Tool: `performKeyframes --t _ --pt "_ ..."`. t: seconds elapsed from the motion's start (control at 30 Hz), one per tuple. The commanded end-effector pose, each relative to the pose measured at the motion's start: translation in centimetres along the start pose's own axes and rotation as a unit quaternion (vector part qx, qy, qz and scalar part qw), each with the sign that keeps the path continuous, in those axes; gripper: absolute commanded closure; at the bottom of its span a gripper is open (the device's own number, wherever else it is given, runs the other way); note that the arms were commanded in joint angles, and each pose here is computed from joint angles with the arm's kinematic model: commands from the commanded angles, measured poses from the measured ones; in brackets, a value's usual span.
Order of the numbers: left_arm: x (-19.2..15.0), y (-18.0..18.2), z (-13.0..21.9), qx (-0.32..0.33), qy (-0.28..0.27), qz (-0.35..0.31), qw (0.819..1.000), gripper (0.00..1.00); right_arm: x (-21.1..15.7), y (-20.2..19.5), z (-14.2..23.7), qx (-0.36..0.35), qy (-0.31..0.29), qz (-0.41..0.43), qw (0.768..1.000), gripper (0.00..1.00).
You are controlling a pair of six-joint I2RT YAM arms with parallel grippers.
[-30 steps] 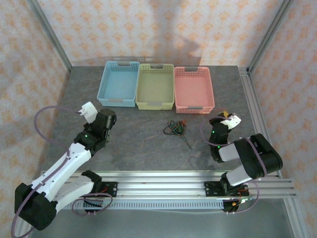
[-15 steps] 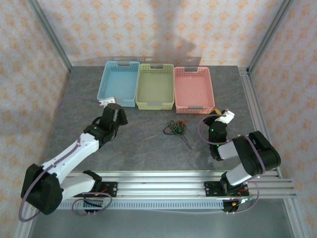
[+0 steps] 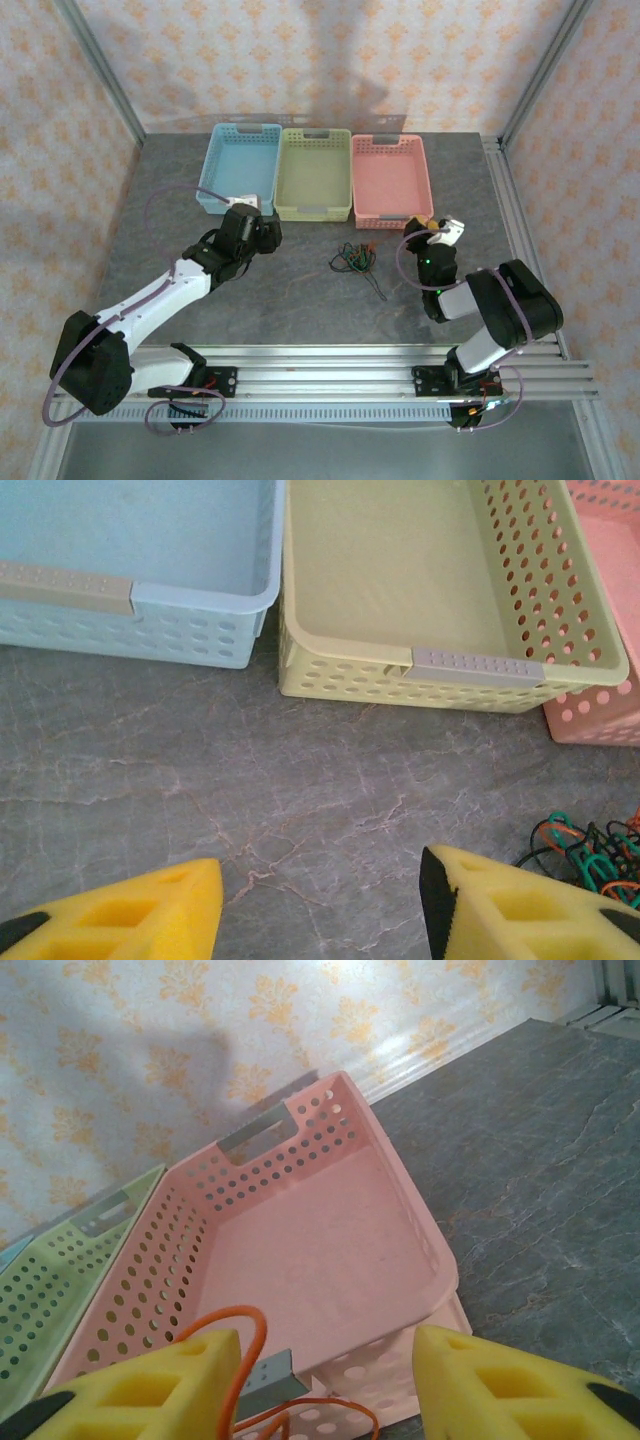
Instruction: Untangle the cables
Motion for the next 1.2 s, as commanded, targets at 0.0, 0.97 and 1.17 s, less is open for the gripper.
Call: performKeyframes --t 0.0,0.97,1.17 --pt "1.0 -1.2 0.3 -0.018 -0.013 -0.003 1.0 0.42 2.1 1.2 -0.1 0.025 -0.03 -0.02 0.999 0.51" --pt "1.5 -1.3 1.6 -0.017 -0.033 -0.002 0.999 0.23 -2.6 7.6 8.5 0.103 0.43 0.003 0.897 0.47" --pt "1.6 -1.3 1.7 -0.017 -0.034 -0.001 0.999 0.23 -4.4 7.8 10.2 0.106 0.48 0.04 0.87 0.45"
Point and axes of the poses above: each hand's point on the last joint's axis, 136 mm out from that joint toward the fingers, its own z axis back along the fingers, its own y axis along the line the jaws close on, x = y × z, the point moved 3 cm from there along z, back along the fingers, and after that the axes turned 9 degrees about z, right-handed, at the moved point
